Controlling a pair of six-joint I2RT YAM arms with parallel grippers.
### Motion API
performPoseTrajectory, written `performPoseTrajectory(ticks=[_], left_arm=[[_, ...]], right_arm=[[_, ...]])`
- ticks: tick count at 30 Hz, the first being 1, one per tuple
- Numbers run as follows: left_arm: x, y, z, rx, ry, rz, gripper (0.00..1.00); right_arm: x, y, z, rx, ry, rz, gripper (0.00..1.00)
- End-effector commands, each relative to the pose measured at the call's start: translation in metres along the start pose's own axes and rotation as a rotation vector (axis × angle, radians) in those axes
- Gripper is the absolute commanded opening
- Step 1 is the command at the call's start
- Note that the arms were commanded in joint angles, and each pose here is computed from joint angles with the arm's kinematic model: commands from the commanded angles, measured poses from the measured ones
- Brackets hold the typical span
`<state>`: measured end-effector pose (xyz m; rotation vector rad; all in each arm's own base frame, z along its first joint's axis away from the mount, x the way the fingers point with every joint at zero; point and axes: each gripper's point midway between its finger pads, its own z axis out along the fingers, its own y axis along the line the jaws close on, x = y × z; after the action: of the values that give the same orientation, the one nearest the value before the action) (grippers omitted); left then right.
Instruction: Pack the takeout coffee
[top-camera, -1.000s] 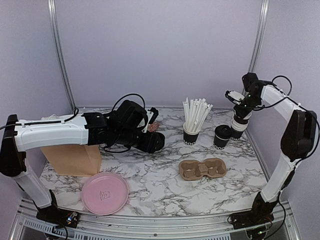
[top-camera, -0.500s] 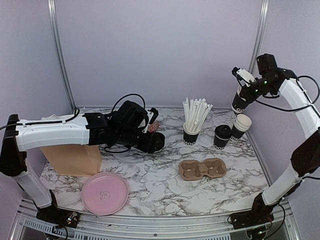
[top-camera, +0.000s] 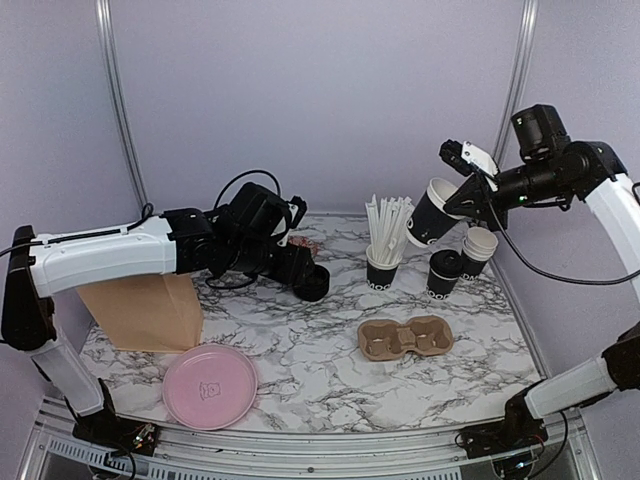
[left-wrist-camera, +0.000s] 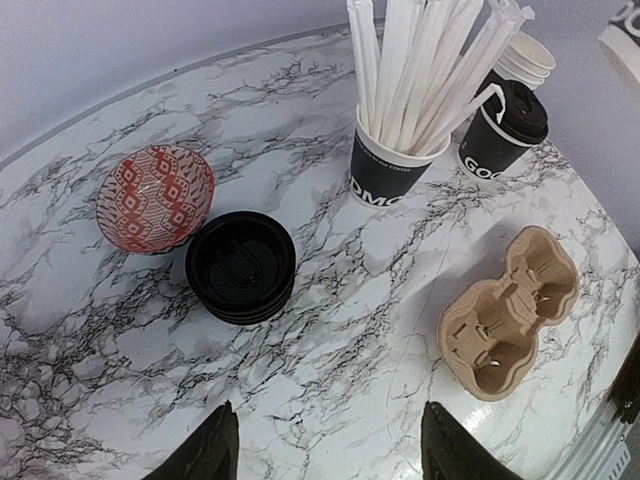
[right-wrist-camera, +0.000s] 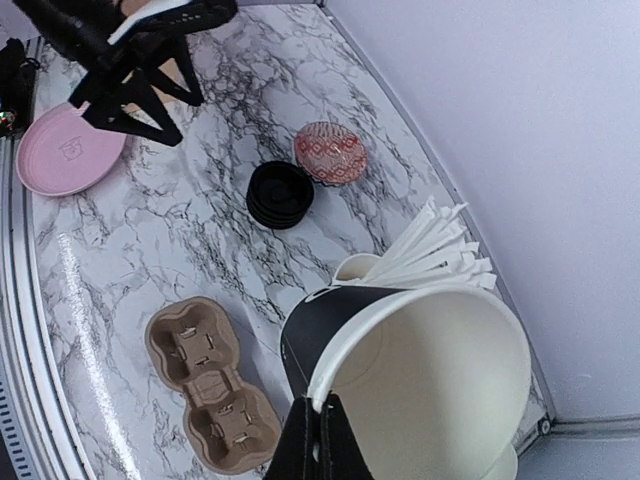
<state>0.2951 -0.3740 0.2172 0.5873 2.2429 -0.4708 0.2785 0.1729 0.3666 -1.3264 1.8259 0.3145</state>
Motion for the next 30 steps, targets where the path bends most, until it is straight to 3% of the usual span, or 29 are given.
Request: performPoseTrajectory(ticks=[1,9,17,22,30], left_arm=[[-0.003,0.019,0.002,-0.051,0.015,-0.004,0.62],[-0.009,0.031,0.003,-0.069,0.011,-0.024,0.61],[-0.013,0.049,-0.001,-0.102,0.004,-0.052,0.58],[-0.011,0.059,-0.002,-0.119,0.007,-0.07,0.56],[-0.009,0.059,-0.002,-0.12,0.012,-0.065,0.56]], right_arm=[[-0.003,0.04,-0.001,-0.15,-0.029,-0.11,0.0],[-0.014,0.097,0.041,-0.38,-0.022,-0.23,0.0],[-0.015,0.174,0.099,-0.497,0.074,-0.438,0.0],[-0.004,0.21,0.146,-0.469,0.106,-0.516,0.0],[0.011,0.213,0.188,-0.418,0.115,-0.52,0.0]])
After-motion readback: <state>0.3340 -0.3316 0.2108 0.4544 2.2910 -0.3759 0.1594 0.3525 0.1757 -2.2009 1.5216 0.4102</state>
